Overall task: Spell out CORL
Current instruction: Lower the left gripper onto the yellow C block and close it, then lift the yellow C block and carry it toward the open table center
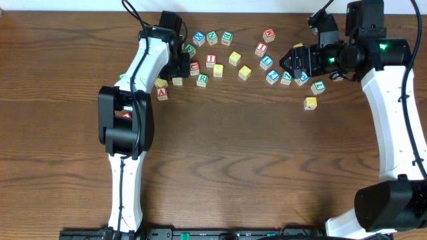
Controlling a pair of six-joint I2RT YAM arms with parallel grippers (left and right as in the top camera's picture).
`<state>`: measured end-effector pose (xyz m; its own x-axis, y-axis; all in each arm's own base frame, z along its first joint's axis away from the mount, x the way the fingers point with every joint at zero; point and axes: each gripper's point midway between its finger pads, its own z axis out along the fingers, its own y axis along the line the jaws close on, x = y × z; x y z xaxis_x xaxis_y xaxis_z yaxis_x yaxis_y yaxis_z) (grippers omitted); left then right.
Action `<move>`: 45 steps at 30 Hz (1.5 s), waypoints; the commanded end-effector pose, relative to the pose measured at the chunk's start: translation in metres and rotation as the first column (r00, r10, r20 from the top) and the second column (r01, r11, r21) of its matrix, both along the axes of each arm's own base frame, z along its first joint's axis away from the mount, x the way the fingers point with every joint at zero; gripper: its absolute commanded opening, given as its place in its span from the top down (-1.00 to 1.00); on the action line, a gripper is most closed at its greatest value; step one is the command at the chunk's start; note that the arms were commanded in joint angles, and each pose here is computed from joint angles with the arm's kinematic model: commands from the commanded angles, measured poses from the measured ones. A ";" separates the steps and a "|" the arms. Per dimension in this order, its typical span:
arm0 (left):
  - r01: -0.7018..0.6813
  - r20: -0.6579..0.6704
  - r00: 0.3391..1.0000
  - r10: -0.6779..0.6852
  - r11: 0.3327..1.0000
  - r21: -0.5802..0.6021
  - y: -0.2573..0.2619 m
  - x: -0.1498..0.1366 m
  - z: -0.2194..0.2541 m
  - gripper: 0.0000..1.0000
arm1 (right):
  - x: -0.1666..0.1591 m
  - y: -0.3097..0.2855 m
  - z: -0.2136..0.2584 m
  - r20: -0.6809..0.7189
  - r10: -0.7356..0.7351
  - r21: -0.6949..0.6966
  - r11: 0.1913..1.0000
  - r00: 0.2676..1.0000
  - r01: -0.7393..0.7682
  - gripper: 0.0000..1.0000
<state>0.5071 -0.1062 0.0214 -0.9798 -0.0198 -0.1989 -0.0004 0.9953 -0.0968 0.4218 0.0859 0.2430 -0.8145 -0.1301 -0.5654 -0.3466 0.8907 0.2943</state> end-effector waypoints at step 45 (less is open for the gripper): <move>-0.048 -0.077 0.996 0.055 0.996 0.080 -0.001 -0.026 -0.007 0.14 | 0.000 0.002 0.004 0.008 0.014 -0.015 1.000 1.000 -0.014 -0.98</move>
